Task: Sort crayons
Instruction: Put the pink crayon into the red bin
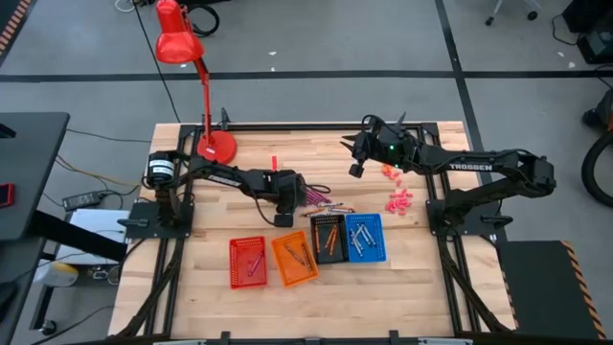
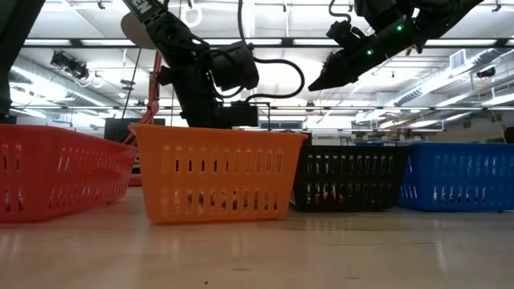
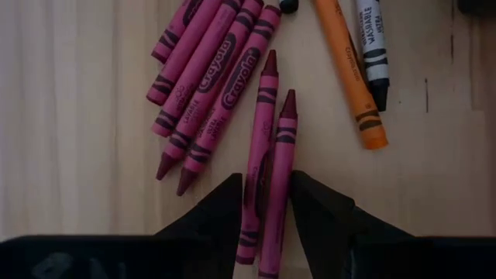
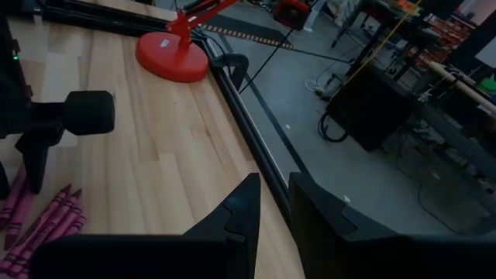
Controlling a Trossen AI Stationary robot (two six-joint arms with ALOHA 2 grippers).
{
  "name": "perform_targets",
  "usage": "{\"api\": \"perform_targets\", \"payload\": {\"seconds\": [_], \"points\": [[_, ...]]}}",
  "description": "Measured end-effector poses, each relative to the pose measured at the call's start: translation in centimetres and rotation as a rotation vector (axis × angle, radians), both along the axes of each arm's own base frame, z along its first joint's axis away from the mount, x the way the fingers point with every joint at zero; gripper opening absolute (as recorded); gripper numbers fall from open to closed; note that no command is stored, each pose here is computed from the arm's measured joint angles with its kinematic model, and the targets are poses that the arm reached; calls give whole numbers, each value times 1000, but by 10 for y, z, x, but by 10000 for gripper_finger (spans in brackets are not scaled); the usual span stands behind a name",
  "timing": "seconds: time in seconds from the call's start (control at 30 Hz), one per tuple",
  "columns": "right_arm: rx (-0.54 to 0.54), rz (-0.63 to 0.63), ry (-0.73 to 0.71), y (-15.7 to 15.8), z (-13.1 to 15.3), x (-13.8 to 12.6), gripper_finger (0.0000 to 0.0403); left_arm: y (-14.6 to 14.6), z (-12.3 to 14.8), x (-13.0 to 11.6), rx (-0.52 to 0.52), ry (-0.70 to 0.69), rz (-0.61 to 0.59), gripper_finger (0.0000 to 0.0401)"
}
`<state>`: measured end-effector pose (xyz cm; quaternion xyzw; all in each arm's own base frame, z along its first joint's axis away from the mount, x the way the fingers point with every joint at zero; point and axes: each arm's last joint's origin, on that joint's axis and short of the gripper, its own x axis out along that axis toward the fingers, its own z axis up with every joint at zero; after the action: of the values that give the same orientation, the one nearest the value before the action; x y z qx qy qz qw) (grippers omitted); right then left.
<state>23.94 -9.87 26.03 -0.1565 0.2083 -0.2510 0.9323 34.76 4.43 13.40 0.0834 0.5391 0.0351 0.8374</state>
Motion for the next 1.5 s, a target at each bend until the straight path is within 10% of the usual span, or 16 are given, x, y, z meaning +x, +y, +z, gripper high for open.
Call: {"api": "perform_targets", "payload": {"seconds": [1.5], "points": [[3, 31, 1, 6, 0, 3, 75, -32, 11, -1, -15, -13, -126, 125]]}}
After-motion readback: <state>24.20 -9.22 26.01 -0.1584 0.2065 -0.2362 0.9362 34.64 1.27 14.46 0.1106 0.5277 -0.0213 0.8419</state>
